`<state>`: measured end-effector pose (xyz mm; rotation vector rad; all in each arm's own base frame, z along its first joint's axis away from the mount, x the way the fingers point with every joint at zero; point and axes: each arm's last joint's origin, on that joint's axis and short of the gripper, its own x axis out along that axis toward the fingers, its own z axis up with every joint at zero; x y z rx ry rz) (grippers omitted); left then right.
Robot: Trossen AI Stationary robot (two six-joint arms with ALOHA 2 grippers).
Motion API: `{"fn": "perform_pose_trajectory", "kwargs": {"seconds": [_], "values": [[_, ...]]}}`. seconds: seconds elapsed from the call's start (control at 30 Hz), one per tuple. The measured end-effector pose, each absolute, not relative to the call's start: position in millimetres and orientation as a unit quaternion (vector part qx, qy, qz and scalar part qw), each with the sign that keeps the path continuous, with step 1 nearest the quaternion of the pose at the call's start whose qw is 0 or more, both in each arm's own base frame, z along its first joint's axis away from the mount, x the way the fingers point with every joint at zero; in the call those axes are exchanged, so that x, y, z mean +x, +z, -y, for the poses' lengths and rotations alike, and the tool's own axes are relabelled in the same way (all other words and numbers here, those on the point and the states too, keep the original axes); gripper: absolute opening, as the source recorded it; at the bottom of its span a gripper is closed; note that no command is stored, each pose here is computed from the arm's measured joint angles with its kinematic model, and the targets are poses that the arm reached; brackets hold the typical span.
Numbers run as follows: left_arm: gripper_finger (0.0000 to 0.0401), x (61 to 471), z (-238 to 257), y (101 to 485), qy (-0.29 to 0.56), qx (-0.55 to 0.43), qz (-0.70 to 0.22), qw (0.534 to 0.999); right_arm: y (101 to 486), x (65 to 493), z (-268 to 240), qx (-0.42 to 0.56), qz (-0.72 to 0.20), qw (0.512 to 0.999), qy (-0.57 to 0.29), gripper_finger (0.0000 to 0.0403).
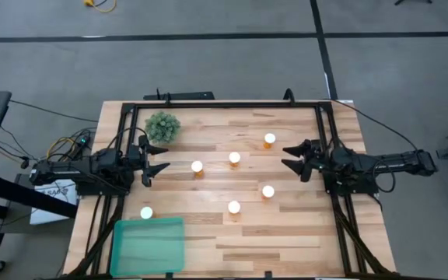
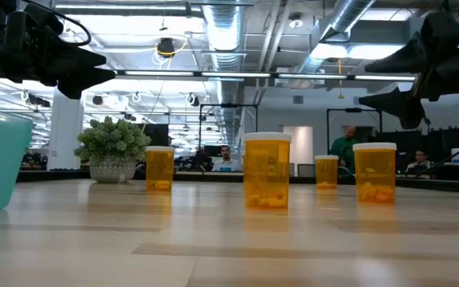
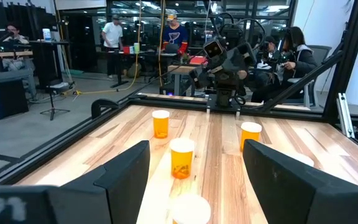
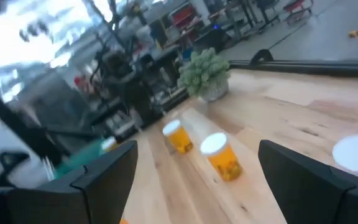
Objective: Pick and place pill bottles into a basket
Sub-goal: Put the yellow pill bottle into the green bin
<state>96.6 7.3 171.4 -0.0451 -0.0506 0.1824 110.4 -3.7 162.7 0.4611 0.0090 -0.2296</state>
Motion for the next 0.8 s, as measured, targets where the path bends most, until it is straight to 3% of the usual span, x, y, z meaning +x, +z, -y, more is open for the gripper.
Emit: {"fn": "perform_pose_trajectory", "kwargs": {"seconds": [0.33, 0.53, 0.8], "values": [[0.0249, 97, -7, 171, 0.091, -0.025, 0.025, 0.995, 148, 118, 10, 0.116, -0.093, 0.957, -0.25, 0.031], [0.0249, 97, -7, 171, 0.091, -0.023, 0.025, 0.995, 150, 134, 10, 0.089, -0.155, 0.946, -0.269, 0.0302], [0.0249, 97, -7, 171, 0.091, -0.023, 0.025, 0.995, 154, 172, 16, 0.082, -0.217, 0.906, -0.355, 0.0301]]}}
